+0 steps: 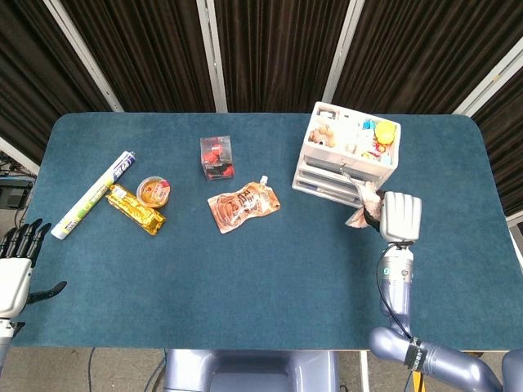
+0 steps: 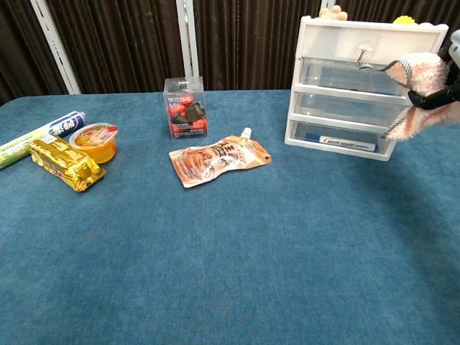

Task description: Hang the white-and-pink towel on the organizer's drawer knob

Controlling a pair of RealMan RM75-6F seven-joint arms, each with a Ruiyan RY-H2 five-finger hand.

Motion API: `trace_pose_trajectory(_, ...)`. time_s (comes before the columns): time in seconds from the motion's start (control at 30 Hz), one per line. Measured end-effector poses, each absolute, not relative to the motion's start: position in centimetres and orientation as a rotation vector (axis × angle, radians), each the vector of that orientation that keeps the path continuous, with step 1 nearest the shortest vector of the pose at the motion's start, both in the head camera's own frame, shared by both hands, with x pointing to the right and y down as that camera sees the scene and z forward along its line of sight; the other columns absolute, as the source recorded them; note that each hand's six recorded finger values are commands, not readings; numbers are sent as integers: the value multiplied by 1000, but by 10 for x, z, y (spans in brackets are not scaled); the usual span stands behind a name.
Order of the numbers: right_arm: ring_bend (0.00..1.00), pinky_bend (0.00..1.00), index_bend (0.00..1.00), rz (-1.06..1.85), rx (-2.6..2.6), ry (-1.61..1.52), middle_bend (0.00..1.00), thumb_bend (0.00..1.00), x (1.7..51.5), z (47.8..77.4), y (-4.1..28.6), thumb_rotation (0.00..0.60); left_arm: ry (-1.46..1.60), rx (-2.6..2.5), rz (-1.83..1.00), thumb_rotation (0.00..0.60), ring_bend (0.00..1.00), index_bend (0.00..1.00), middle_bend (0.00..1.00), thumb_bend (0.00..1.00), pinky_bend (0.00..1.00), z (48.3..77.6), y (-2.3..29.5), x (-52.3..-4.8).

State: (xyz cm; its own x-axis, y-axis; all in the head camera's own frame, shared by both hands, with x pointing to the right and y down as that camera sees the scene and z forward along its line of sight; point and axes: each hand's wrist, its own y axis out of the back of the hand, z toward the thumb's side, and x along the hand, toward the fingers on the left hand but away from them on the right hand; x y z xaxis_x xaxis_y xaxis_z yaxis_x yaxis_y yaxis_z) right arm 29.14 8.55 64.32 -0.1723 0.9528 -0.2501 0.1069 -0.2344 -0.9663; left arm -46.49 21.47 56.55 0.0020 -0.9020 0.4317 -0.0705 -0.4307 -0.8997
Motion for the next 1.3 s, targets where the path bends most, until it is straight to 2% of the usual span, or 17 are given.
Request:
trace_pose_trajectory(0.67, 917, 824, 790, 1451, -1374, -1317, 965, 396, 286, 637, 82, 600, 1030, -1583, -1508, 600, 0, 0, 0, 44, 0, 565, 215, -465)
trace_pose_trajectory(1.3, 914, 824, 788, 1500, -1376, -1264, 965, 395, 291, 653, 92, 600, 1029, -1588, -1509, 600, 0, 0, 0, 44, 0, 566, 215, -464)
